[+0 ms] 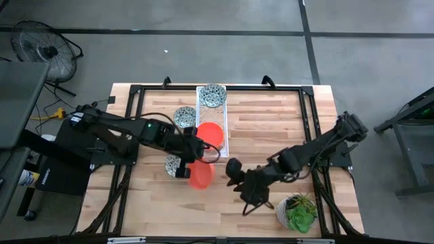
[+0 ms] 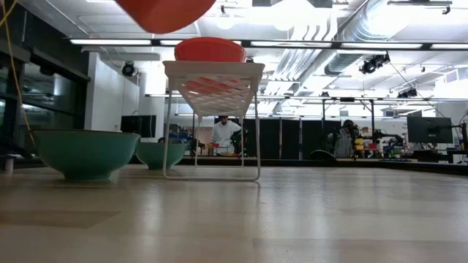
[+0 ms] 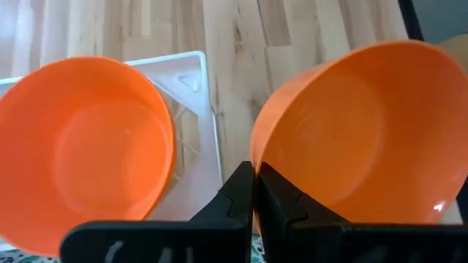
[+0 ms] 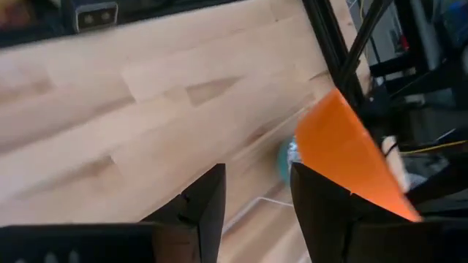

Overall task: Pick & Place Mini bowls
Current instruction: Stack the orange bowl on the orange bowls on the shelf

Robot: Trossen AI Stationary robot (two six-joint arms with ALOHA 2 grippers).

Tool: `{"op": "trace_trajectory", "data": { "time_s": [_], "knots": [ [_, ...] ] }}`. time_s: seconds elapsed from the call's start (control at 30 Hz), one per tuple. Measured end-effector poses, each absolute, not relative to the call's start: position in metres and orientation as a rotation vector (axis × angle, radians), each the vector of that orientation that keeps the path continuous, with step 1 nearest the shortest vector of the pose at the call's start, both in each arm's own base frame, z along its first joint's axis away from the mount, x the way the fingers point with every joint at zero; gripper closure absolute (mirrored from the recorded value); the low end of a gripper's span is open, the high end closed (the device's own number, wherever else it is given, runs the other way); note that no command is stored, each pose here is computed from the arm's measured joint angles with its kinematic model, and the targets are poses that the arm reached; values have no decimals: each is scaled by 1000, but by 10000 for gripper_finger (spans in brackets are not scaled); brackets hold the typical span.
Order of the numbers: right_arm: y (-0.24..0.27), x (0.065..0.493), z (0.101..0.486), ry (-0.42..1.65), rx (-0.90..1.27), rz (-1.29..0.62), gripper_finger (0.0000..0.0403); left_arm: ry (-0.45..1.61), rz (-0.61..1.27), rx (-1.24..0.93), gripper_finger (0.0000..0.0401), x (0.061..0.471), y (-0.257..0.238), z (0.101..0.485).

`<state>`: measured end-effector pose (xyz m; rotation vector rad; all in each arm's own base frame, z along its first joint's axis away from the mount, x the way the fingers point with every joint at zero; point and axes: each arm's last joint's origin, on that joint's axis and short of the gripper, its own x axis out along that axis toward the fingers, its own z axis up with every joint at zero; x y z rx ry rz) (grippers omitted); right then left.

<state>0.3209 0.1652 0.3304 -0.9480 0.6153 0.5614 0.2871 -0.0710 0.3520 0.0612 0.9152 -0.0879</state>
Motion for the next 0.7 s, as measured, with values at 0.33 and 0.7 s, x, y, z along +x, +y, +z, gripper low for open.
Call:
{"op": "trace_trajectory", "data": {
  "time_s": [0.33, 0.7],
  "knots": [
    [180, 350, 358, 510, -1071, 655, 261, 970, -164, 6, 401, 283, -74, 350],
    [173, 379, 344, 437, -1209, 740, 261, 1052, -215, 12, 401, 277, -74, 345]
  ]
}}
